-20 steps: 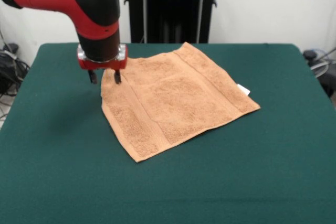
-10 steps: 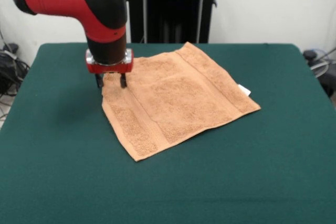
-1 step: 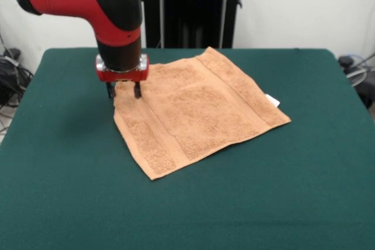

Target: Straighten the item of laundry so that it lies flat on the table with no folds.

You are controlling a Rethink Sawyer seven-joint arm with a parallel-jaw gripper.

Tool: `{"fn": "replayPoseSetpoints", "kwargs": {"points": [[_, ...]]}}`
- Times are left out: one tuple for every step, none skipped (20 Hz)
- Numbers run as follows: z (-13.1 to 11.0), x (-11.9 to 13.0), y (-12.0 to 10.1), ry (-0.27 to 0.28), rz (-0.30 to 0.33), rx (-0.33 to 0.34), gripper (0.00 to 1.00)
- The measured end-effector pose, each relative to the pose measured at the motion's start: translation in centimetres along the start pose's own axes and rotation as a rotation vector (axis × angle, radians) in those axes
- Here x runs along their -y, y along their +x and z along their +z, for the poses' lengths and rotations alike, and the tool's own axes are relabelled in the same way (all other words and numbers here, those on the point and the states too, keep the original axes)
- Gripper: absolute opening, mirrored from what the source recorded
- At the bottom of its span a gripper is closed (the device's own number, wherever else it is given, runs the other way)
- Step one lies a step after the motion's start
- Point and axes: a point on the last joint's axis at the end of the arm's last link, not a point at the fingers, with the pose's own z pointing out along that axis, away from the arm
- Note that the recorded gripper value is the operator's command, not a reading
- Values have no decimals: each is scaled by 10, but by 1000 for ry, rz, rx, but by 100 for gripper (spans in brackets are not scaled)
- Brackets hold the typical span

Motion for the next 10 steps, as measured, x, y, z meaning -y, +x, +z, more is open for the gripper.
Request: {"fn": "replayPoseSetpoints", "kwargs": {"points": [[0, 0, 0, 0, 0, 0, 0], [0, 0, 0, 0, 0, -1, 0], [0, 0, 0, 0, 0, -1, 0], [0, 0, 0, 0, 0, -1, 0], [0, -1, 0, -1, -1, -1, 0], [0, -1, 0, 0, -1, -1, 0], [0, -1, 0, 0, -2, -1, 0], [0, -1, 0, 0, -1, -1, 0], [0, -1, 0, 0, -2, -1, 0], [0, -1, 0, 0, -2, -1, 0]]}}
